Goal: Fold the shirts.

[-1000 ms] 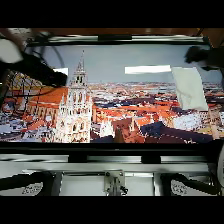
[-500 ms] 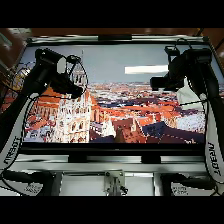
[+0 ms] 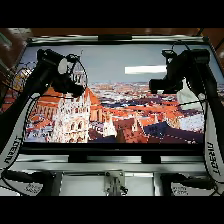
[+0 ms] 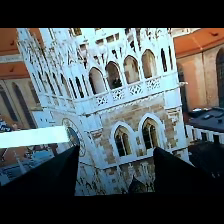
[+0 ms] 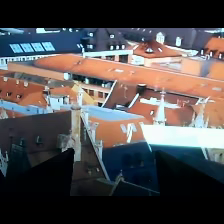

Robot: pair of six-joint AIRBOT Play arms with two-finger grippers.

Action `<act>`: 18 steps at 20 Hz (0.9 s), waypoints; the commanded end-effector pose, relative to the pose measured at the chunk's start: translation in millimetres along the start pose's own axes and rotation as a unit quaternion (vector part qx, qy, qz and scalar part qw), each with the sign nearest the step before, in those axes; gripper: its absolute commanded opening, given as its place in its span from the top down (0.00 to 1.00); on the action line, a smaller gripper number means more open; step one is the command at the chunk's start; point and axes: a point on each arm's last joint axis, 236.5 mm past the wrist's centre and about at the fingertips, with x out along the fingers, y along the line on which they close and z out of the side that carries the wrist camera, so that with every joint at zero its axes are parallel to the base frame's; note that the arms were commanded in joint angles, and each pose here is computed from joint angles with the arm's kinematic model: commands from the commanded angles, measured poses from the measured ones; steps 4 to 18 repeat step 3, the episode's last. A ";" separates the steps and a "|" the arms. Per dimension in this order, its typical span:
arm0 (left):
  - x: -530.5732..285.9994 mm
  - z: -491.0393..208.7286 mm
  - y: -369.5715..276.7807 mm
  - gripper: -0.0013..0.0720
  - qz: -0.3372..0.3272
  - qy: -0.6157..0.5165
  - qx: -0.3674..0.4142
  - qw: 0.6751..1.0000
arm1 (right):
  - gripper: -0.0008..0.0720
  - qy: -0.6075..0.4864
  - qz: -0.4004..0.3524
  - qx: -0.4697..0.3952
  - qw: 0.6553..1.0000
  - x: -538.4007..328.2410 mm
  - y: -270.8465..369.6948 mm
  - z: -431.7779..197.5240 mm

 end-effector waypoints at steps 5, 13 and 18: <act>0.3 0.6 -4.3 0.26 -0.009 0.000 -0.008 1.000 | 0.14 0.002 0.000 0.000 1.000 0.2 0.2 -0.7; 0.3 0.6 -4.3 0.26 -0.009 0.000 -0.008 1.000 | 0.14 0.002 0.000 0.000 1.000 0.2 0.2 -0.7; 0.3 0.6 -4.3 0.26 -0.009 0.000 -0.008 1.000 | 0.14 0.002 0.000 0.000 1.000 0.2 0.2 -0.7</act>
